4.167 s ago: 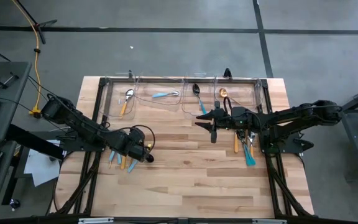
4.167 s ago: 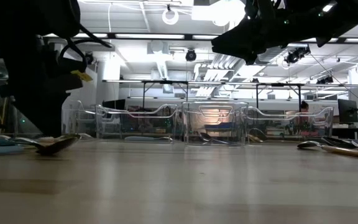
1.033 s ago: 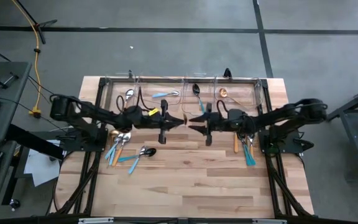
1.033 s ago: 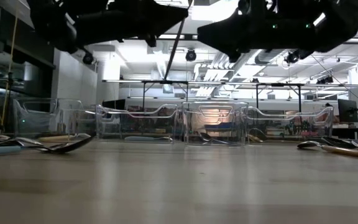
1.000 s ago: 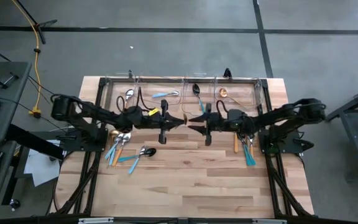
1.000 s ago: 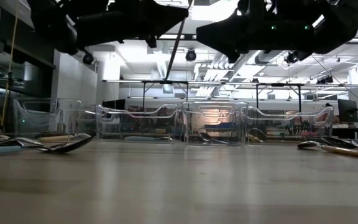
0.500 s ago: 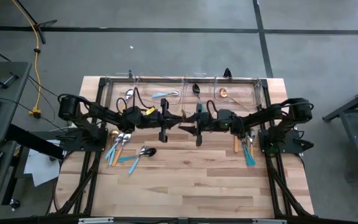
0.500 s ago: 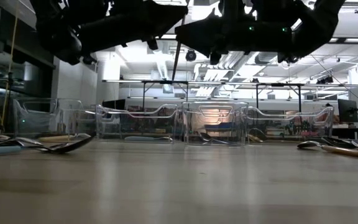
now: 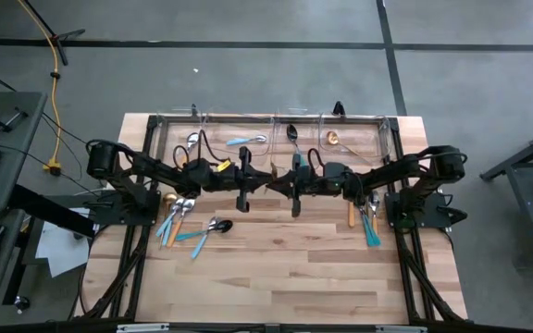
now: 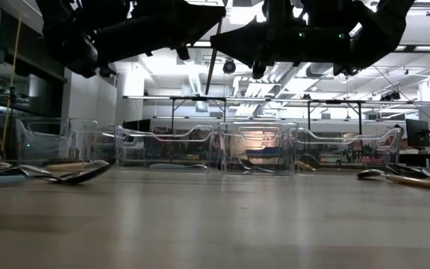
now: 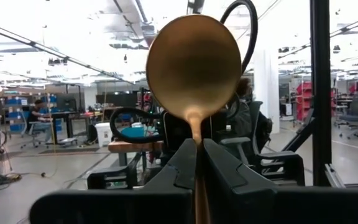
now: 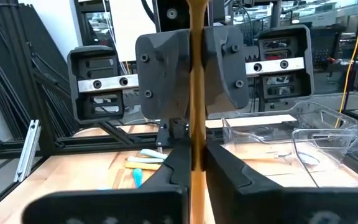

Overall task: Sort silverware by color (type)
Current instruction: Put the gold spoon into the right transparent bin

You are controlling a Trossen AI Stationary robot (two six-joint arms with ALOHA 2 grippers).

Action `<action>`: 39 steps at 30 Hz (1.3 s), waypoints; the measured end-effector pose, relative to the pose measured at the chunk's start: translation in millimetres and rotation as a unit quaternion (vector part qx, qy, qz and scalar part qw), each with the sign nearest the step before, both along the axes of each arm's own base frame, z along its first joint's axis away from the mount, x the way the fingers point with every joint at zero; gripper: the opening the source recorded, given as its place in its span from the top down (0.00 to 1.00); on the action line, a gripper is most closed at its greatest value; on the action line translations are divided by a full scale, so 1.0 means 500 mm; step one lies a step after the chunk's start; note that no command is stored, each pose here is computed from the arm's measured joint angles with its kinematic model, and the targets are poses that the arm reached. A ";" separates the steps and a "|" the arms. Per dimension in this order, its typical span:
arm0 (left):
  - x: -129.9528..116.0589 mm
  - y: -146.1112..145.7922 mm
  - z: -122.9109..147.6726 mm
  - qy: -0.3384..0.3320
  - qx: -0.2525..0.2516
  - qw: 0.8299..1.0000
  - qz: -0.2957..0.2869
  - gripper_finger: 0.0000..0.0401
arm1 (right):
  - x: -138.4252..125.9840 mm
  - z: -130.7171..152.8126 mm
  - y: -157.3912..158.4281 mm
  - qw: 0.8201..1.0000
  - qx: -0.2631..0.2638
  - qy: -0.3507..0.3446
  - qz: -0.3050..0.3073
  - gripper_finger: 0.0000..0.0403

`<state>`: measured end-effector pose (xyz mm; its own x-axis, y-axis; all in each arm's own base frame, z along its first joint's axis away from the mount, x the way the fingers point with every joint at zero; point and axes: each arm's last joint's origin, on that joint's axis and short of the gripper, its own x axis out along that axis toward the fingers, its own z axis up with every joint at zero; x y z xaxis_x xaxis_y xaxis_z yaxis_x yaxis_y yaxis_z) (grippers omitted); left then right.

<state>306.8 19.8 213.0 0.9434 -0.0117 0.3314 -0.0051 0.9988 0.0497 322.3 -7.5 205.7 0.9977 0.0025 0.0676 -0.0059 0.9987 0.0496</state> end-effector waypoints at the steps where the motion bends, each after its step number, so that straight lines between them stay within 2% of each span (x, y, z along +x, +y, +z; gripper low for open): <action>1: 0.000 0.000 0.000 0.000 -0.004 1.000 -0.002 0.98 | 0.000 0.000 0.000 1.000 0.000 0.000 0.000 0.97; 7: 0.000 0.001 0.000 0.001 -0.020 1.000 -0.002 0.89 | -0.002 0.002 0.000 1.000 0.009 0.005 0.002 0.99; 14: 0.001 0.008 -0.003 0.019 -0.040 0.999 -0.001 0.71 | -0.025 0.030 0.001 0.999 -0.010 0.030 -0.024 0.99; 21: -0.023 0.026 0.023 0.100 -0.059 0.993 0.011 0.56 | -0.088 0.042 -0.001 0.994 -0.027 0.054 -0.096 0.99; 24: -0.048 0.028 0.052 0.125 -0.061 0.990 0.016 0.52 | -0.126 0.047 -0.008 0.983 -0.036 0.081 -0.161 0.99; 27: -0.077 0.025 0.079 0.144 -0.056 0.988 0.021 0.51 | -0.157 0.061 -0.020 0.957 -0.052 0.125 -0.256 0.99; 31: -0.103 0.020 0.101 0.155 -0.049 0.986 0.026 0.52 | -0.181 0.112 -0.059 0.902 -0.085 0.210 -0.368 0.99; 34: -0.112 0.019 0.110 0.153 -0.049 0.987 0.027 0.52 | -0.196 0.150 -0.108 0.860 -0.081 0.294 -0.409 0.99; 39: -0.111 0.019 0.108 0.157 -0.052 0.986 0.026 0.51 | -0.234 0.188 -0.200 0.775 -0.047 0.432 -0.459 0.99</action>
<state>251.2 29.5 266.9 0.9981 0.0591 0.0200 -0.0581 0.9972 -0.0461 205.6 -107.6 299.7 0.2561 -0.7702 -0.5841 0.7042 0.5626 -0.4331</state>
